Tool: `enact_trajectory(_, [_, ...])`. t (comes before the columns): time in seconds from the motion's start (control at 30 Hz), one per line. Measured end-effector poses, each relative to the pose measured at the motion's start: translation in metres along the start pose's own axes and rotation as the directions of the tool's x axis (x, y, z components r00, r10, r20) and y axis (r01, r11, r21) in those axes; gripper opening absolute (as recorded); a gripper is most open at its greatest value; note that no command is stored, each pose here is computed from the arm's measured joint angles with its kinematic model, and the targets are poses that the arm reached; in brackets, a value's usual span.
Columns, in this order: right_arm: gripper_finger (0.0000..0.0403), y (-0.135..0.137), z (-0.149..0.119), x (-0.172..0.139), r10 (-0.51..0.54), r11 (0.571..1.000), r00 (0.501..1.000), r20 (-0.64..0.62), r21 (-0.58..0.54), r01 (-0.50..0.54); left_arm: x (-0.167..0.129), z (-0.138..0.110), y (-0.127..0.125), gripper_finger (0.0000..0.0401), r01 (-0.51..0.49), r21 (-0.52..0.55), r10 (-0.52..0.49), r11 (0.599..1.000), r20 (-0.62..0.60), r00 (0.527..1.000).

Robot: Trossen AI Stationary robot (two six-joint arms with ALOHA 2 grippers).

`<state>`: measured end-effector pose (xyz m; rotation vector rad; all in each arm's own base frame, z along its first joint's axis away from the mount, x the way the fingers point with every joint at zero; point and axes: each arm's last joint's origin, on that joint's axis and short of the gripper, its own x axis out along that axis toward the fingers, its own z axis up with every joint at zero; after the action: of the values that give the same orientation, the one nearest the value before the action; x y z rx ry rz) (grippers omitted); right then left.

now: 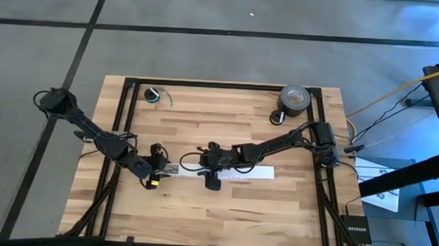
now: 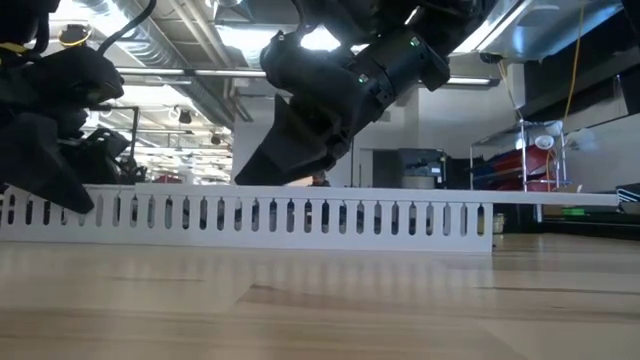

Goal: Ziptie cables
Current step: Close the white cable duct

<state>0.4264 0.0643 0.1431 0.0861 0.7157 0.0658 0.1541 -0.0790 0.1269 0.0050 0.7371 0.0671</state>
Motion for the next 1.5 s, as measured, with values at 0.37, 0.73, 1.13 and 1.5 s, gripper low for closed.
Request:
enact_trajectory(0.37, [0.0167,0.003,0.003,0.001,0.018,1.000,1.000,0.018,-0.009,-0.018,0.000,0.000,0.000,0.0234,0.007,-0.002,-0.007,1.000,0.001,1.000])
enact_trajectory(0.73, [0.0323,0.006,0.014,-0.006,0.024,1.000,0.993,-0.115,-0.010,-0.025,0.000,0.001,0.000,0.0234,0.000,-0.017,0.000,1.000,0.006,1.000])
enact_trajectory(1.13, [0.0338,0.004,0.009,0.004,-0.040,0.999,0.993,-0.112,-0.025,0.038,0.000,0.001,0.000,0.0234,0.001,-0.016,-0.001,1.000,0.007,1.000])
enact_trajectory(1.5, [0.0294,0.007,0.008,0.011,0.005,1.000,0.997,-0.083,-0.015,-0.006,0.000,0.001,0.000,0.0234,0.004,-0.006,-0.003,1.000,0.010,1.000])
